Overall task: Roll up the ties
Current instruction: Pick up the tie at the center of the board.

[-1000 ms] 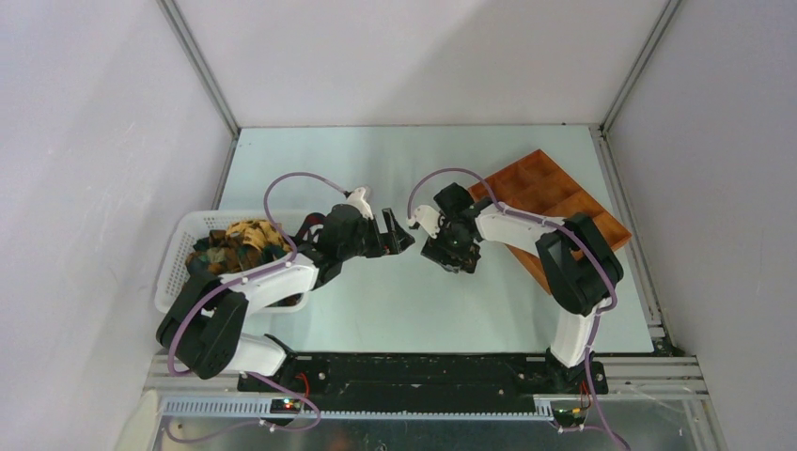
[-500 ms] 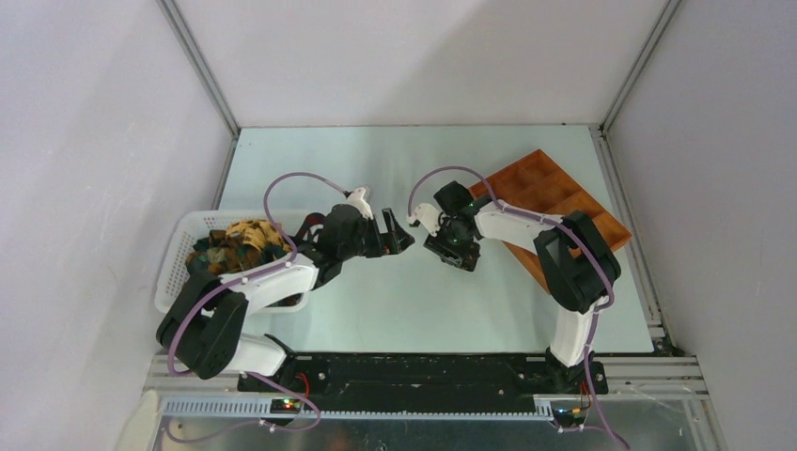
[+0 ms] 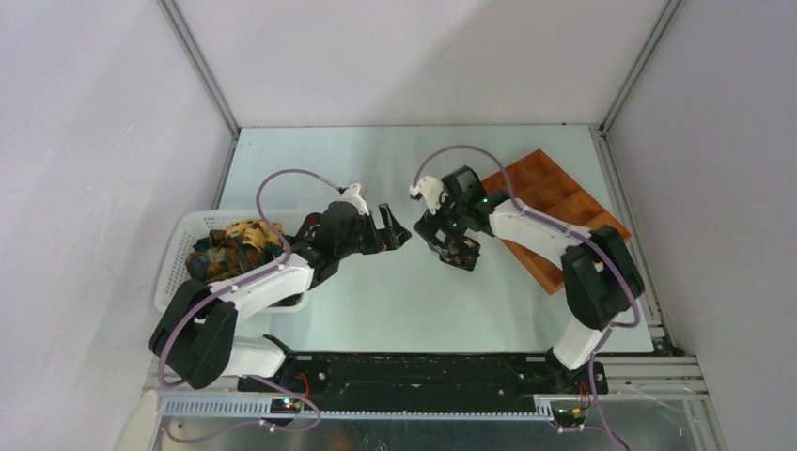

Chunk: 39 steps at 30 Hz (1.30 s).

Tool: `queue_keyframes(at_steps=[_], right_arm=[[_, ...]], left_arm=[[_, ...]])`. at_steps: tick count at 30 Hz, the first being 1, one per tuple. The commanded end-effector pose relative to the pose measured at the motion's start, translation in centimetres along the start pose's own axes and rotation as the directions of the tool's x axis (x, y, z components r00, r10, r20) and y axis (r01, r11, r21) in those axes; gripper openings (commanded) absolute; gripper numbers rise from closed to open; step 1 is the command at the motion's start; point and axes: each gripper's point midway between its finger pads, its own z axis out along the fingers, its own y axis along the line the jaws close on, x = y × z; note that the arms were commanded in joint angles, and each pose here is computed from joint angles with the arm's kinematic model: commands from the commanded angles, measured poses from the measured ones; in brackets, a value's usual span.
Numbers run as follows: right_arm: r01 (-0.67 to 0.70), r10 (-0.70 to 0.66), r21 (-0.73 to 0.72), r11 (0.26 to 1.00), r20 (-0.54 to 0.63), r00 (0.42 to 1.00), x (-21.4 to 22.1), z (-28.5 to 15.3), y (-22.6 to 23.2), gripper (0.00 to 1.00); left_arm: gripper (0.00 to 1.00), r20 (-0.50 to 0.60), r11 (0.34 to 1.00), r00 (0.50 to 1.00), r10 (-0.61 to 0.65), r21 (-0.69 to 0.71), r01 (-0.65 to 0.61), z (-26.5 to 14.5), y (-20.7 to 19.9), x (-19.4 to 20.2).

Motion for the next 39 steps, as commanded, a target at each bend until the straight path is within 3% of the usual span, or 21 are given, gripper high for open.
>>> queue_keyframes(at_steps=[1,6,9,12,16,19,21,30,39], right_arm=[[-0.179,0.137,0.111,0.977,0.311,0.94,-7.5,-6.2,-2.7,0.99],[-0.5,0.437,0.074,0.863,0.389,0.811,-7.4,-9.9,-4.2,0.99],[-0.681,0.623,0.068,0.729,0.348,0.701,-4.8,-11.3,-4.5,0.99],[-0.771,0.725,0.055,0.635,0.302,0.619,-2.1,-11.3,-3.5,0.94],[-0.839,0.807,0.025,0.544,0.259,0.531,0.7,-10.7,-1.8,0.76],[-0.891,0.873,-0.05,0.451,0.235,0.428,2.0,-10.2,-0.9,0.48],[-0.904,0.896,-0.1,0.416,0.217,0.388,2.7,-9.7,-0.1,0.4],[-0.917,0.918,-0.122,0.38,0.174,0.357,4.5,-8.0,0.5,0.38],[-0.934,0.935,-0.119,0.338,0.156,0.319,5.5,-6.3,-0.5,0.29]], left_arm=[[1.0,0.111,0.999,0.994,0.017,-0.037,-0.013,-1.1,-1.2,-4.1],[1.0,0.131,0.999,0.991,0.033,-0.034,-0.029,-1.2,-2.1,-5.6],[1.0,0.115,0.999,0.992,0.054,0.004,-0.054,-0.7,-3.0,-5.7],[1.0,0.096,0.996,0.993,0.065,0.058,-0.071,0.1,-4.2,-5.3],[1.0,0.053,0.991,0.995,0.084,0.104,-0.089,1.5,-6.1,-4.1],[1.0,0.014,0.991,0.997,0.078,0.109,-0.079,2.8,-6.4,-2.7],[1.0,-0.006,0.991,0.998,0.066,0.119,-0.065,3.6,-6.6,-2.1],[1.0,-0.08,0.979,0.995,0.052,0.202,-0.035,5.5,-8.0,1.1],[1.0,-0.121,0.966,0.992,0.045,0.26,-0.012,6.8,-9.0,2.8]])
